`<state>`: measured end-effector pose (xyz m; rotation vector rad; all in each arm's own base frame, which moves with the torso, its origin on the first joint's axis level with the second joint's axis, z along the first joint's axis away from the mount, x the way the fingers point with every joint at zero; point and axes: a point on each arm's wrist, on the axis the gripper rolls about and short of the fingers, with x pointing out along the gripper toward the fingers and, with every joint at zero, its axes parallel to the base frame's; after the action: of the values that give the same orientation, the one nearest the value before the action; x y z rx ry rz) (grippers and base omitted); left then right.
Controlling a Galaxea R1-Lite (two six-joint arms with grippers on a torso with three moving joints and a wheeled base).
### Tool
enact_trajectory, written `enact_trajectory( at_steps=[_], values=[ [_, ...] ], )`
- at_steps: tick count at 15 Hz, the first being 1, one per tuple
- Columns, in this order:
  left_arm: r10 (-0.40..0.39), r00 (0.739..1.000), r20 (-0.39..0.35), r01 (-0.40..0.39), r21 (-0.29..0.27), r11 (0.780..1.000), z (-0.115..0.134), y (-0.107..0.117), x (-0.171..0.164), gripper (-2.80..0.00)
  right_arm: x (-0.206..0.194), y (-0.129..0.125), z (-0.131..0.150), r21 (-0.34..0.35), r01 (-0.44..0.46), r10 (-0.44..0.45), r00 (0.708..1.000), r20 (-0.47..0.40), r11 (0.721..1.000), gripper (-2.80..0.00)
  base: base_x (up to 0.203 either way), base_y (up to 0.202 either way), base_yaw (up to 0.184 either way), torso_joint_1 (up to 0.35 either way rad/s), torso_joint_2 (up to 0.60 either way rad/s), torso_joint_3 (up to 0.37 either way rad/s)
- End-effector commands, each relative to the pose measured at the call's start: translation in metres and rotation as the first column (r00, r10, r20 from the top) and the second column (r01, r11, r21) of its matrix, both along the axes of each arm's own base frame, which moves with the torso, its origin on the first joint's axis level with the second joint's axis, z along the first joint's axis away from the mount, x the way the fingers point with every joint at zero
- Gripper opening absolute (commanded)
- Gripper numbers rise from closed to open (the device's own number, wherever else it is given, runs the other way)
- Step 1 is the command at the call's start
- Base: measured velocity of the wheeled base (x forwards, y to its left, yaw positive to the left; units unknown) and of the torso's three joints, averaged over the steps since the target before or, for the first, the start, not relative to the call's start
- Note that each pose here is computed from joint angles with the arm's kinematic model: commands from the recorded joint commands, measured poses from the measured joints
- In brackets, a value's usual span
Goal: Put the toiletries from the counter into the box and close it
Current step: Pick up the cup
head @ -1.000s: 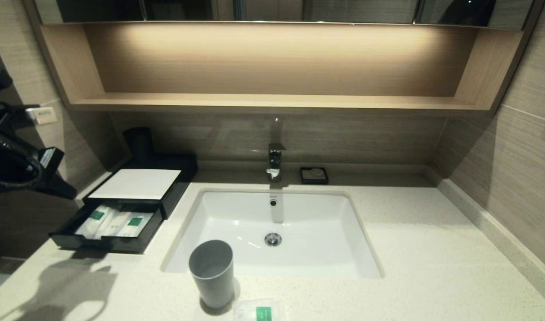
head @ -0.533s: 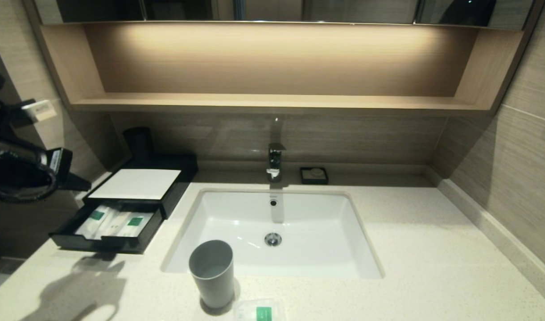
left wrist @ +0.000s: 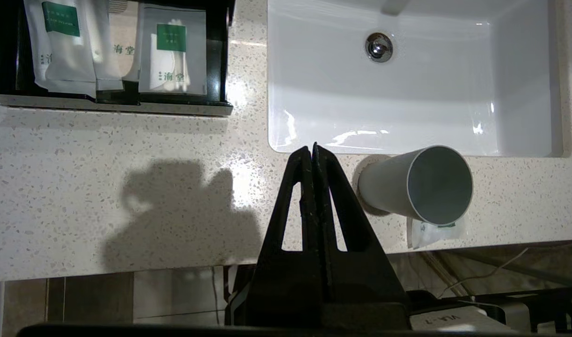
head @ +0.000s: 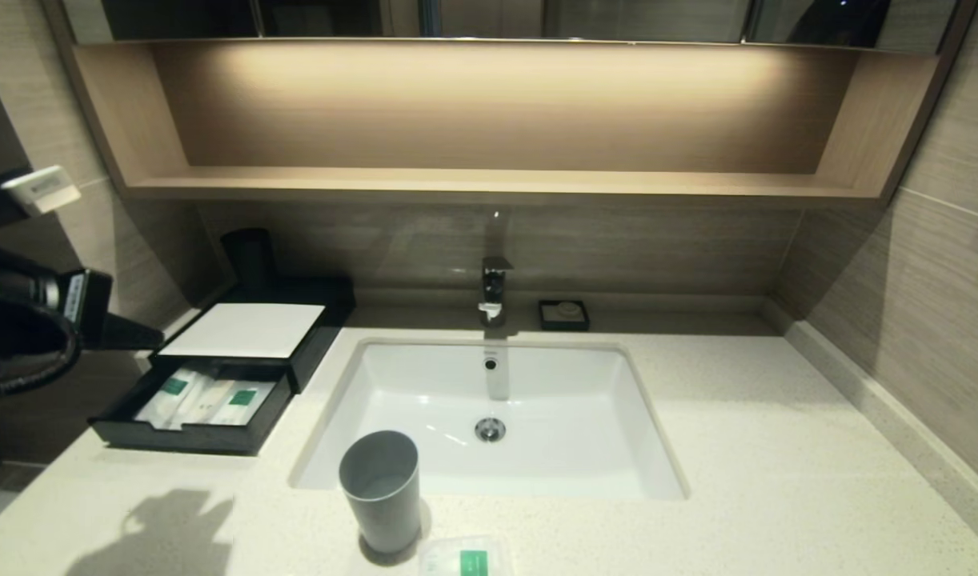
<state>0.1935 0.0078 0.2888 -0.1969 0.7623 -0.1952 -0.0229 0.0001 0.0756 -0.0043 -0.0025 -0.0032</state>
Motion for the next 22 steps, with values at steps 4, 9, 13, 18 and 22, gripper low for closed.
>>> enact_trajectory(
  at_steps=[4,9,13,18,22],
  values=[
    [-0.042,0.998,0.050,0.041,0.010,0.999,-0.002,-0.008,-0.041,-2.80,0.000,0.000,0.000,0.000,-0.001,0.001,1.000,-0.003,1.000,-2.80,0.000,0.000,0.000,0.000,0.00,0.000],
    [-0.134,0.986,0.101,0.132,0.024,0.991,-0.037,-0.023,-0.068,-2.80,0.000,0.000,0.000,0.000,0.000,0.000,1.000,-0.003,1.000,-2.80,0.000,0.000,0.000,0.000,0.00,0.000],
    [-0.177,0.980,0.088,0.168,0.101,0.981,-0.084,-0.038,-0.067,-2.80,0.000,0.000,0.000,0.000,-0.001,0.001,1.000,-0.001,1.000,-2.80,0.000,0.000,0.000,0.000,0.00,0.000],
    [-0.225,0.965,0.137,0.208,0.125,0.970,-0.113,-0.049,-0.073,-2.80,0.000,0.000,0.000,0.000,-0.001,0.001,1.000,-0.002,1.000,-2.80,0.000,0.000,0.000,0.000,0.00,0.000],
    [-0.274,0.951,0.141,0.257,0.128,0.958,-0.128,-0.054,-0.078,-2.80,0.000,0.000,0.000,0.000,-0.001,0.001,1.000,-0.003,1.000,-2.80,0.000,0.000,0.000,0.000,0.00,0.000]
  ],
)
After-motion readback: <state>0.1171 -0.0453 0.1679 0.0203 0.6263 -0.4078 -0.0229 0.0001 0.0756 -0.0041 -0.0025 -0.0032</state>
